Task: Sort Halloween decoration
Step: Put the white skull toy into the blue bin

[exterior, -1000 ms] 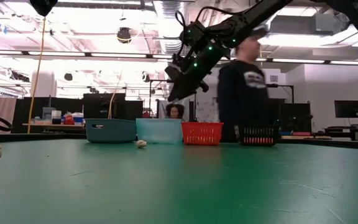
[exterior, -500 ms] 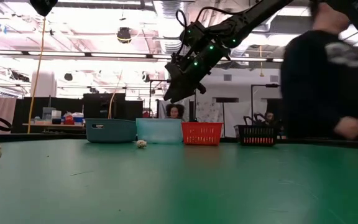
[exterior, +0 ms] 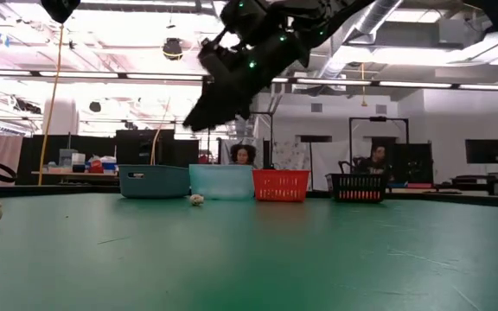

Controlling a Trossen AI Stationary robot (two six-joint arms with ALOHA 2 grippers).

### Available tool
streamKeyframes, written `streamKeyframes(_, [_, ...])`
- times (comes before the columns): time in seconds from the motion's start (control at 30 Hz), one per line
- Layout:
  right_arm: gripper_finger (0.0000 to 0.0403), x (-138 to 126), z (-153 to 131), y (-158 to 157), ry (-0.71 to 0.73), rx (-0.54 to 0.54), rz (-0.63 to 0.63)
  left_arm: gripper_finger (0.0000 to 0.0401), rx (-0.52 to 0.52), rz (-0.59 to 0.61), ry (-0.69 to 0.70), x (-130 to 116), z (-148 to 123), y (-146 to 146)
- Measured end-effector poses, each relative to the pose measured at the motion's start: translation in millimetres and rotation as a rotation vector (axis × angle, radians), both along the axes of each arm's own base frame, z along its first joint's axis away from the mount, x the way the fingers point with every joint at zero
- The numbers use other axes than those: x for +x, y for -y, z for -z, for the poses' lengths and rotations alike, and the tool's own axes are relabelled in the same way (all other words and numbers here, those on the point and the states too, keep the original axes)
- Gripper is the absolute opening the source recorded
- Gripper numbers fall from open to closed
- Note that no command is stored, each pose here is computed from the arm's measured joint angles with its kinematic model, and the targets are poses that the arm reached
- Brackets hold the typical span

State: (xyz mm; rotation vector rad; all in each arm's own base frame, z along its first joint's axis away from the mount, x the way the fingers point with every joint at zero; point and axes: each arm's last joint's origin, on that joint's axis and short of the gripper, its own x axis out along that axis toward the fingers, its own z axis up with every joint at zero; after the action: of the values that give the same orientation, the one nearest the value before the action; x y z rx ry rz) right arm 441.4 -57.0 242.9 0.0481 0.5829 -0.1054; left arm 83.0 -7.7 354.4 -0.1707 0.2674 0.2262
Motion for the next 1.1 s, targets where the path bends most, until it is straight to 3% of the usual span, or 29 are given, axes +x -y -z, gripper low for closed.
streamKeyframes(0.33, [0.0146, 18.4, 46.4, -44.4, -0.075, 0.038, -0.007, 0.0000, -0.005, 0.000, 0.001, 0.1, -0.1, 0.1])
streamKeyframes(0.47, [0.0146, 18.5, 51.2, -50.8, -0.089, -0.004, 0.037, 0.0000, -0.014, -0.003, 0.003, 0.1, 0.0, 0.1])
streamKeyframes(0.6, [0.0145, 5.8, 65.3, -45.2, -0.124, 0.043, 0.106, 0.0000, -0.023, -0.005, 0.004, 0.1, 0.0, 0.1])
streamKeyframes(0.8, [0.0145, -15.5, 46.5, -46.1, -0.030, 0.047, 0.123, 0.0000, -0.006, -0.005, -0.002, 0.1, 0.4, 0.0])
streamKeyframes(0.9, [0.0145, -18.7, 51.5, -51.3, -0.011, 0.047, 0.099, 0.0000, -0.001, -0.004, -0.005, 0.5, 0.4, 0.0])
streamKeyframes(1.0, [0.0144, -12.1, 50.6, -59.3, 0.096, 0.030, 0.084, 0.0000, -0.002, -0.005, 0.004, 0.8, -0.4, 0.1])
streamKeyframes(1.1, [0.0143, -9.9, 66.5, -64.9, 0.109, 0.024, 0.100, 0.0000, 0.000, -0.006, 0.012, 0.8, -1.1, 0.0])
